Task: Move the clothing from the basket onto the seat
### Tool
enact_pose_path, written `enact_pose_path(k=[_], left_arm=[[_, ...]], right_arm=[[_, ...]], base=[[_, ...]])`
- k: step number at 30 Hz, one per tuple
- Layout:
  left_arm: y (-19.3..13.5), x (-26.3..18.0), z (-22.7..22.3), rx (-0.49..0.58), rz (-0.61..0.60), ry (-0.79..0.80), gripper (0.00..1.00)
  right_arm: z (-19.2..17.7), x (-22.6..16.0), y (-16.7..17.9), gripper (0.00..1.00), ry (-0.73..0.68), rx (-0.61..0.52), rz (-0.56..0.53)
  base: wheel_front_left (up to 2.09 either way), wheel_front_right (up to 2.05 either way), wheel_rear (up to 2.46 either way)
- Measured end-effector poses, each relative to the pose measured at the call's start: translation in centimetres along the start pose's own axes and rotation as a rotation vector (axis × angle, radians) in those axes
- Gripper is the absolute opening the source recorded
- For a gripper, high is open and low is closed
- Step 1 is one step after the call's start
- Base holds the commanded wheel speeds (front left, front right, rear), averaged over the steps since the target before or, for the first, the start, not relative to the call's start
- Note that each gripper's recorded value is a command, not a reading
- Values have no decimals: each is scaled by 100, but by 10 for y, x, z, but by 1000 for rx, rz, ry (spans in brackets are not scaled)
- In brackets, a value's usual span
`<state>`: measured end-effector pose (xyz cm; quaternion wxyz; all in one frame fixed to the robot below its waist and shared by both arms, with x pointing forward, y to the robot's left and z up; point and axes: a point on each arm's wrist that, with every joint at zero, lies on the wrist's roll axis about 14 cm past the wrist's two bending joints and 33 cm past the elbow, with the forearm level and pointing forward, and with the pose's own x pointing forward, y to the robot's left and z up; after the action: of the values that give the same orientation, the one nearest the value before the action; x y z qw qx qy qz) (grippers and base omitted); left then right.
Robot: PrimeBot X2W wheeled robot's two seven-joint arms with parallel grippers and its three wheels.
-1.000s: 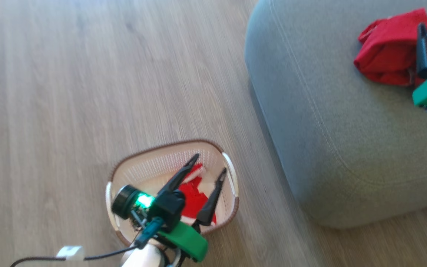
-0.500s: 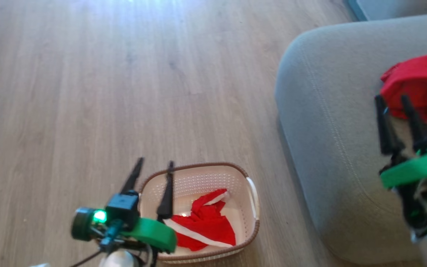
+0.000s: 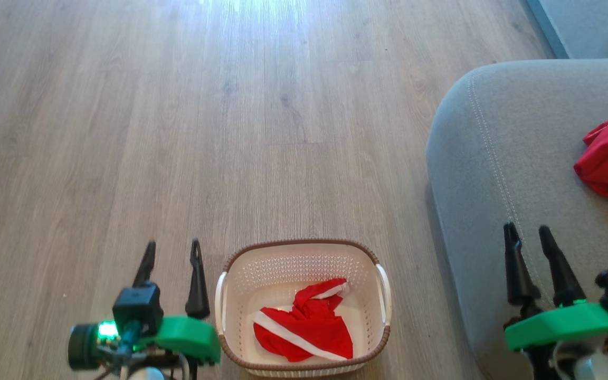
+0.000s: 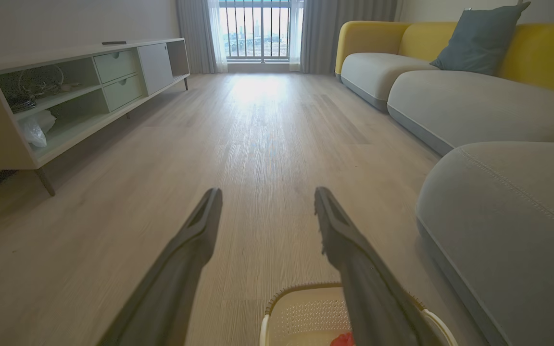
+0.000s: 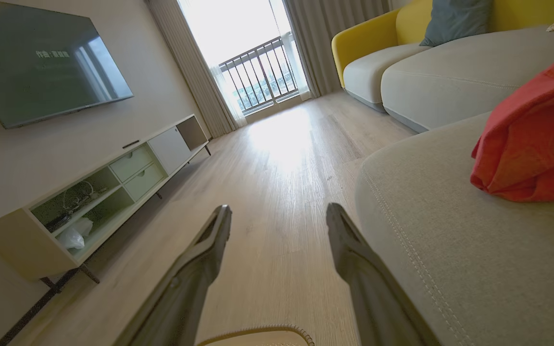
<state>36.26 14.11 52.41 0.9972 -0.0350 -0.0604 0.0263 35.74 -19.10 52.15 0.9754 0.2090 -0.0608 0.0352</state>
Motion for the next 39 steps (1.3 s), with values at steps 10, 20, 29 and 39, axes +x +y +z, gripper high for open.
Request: enact_pose_path(k=[10,20,29,39], left_arm=[[5,-16,-22,15,17,70,100],[2,-16,-27,21,3,85,100],[3,-16,-28,22,5,89,100],[2,-15,-29,21,1,91,100]], right_arm=[[-28,-14,2,100,70,-26,-30],[-30,-14,-2,100,76,-28,-41],[-31,-13,-2,100,81,-28,-43],[-31,-13,-5,100,81,-29,-52]], base=[[0,0,0],[0,0,0],[0,0,0],[0,0,0]])
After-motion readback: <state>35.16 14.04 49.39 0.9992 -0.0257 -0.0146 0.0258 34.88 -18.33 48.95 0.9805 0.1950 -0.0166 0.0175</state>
